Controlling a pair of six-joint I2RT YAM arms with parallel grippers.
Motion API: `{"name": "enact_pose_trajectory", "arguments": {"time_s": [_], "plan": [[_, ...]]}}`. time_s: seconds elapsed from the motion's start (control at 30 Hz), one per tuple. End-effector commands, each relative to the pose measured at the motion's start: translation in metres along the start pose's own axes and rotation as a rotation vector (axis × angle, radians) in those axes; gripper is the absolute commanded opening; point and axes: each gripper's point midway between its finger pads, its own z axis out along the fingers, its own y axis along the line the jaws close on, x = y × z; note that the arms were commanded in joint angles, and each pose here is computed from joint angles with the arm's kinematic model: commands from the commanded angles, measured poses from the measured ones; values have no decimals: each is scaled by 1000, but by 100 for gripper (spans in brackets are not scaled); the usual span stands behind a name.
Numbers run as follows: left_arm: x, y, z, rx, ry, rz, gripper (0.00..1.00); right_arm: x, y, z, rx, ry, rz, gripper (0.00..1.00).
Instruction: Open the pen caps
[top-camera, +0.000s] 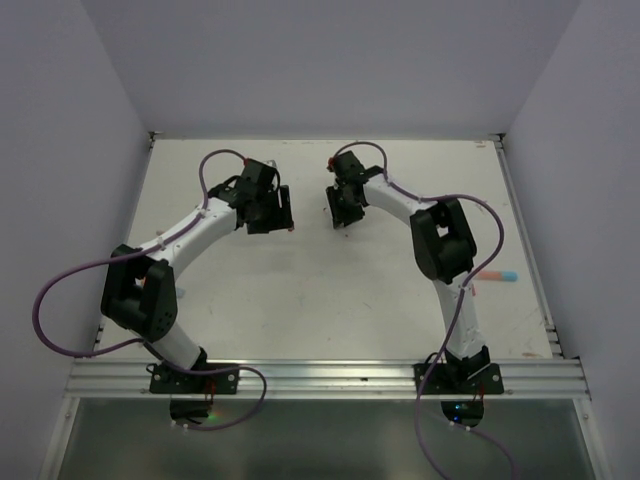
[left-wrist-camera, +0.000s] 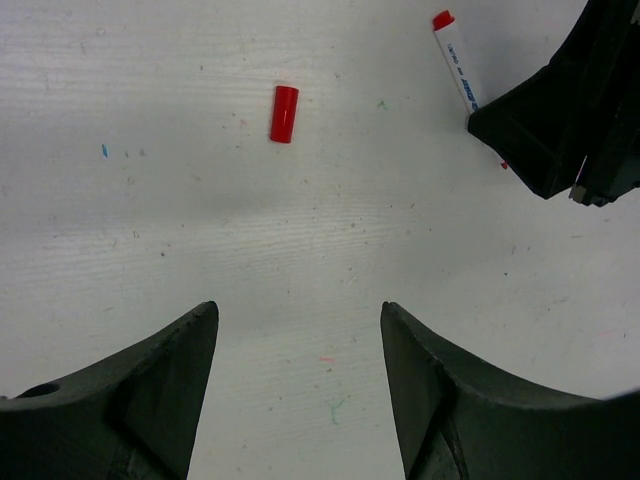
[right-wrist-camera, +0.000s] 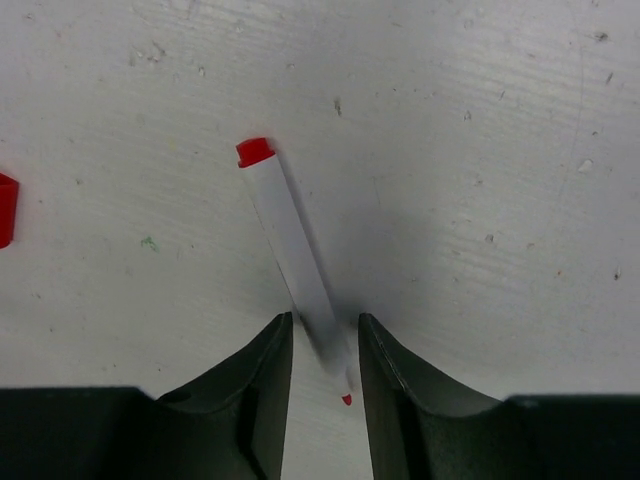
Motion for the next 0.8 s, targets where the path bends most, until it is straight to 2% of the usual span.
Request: {"name": "enact_pose_trajectory", "arguments": {"time_s": [0.0,0.2,0.3,0.43,0.53,0.77], "plan": [[-14,-10,-14,46,-48,7,69,6,-13,5,92,17,-11,35],[-15,-8,-19,37,-54,16,69,14,-6,2,121,45,113,16],[-15,-8,-21,35,-46,17,70,21,11,0,136,50,215,13],[-17,-12,-22,49,-48,21,70,26,34,2,157,60,229,13],[-17,-11,-23,49,-47,26,70,30,24,5,236,69,212,12],[-11,-5,-23,51,-42,31,70,43,12,9,277,83,201,14]]}}
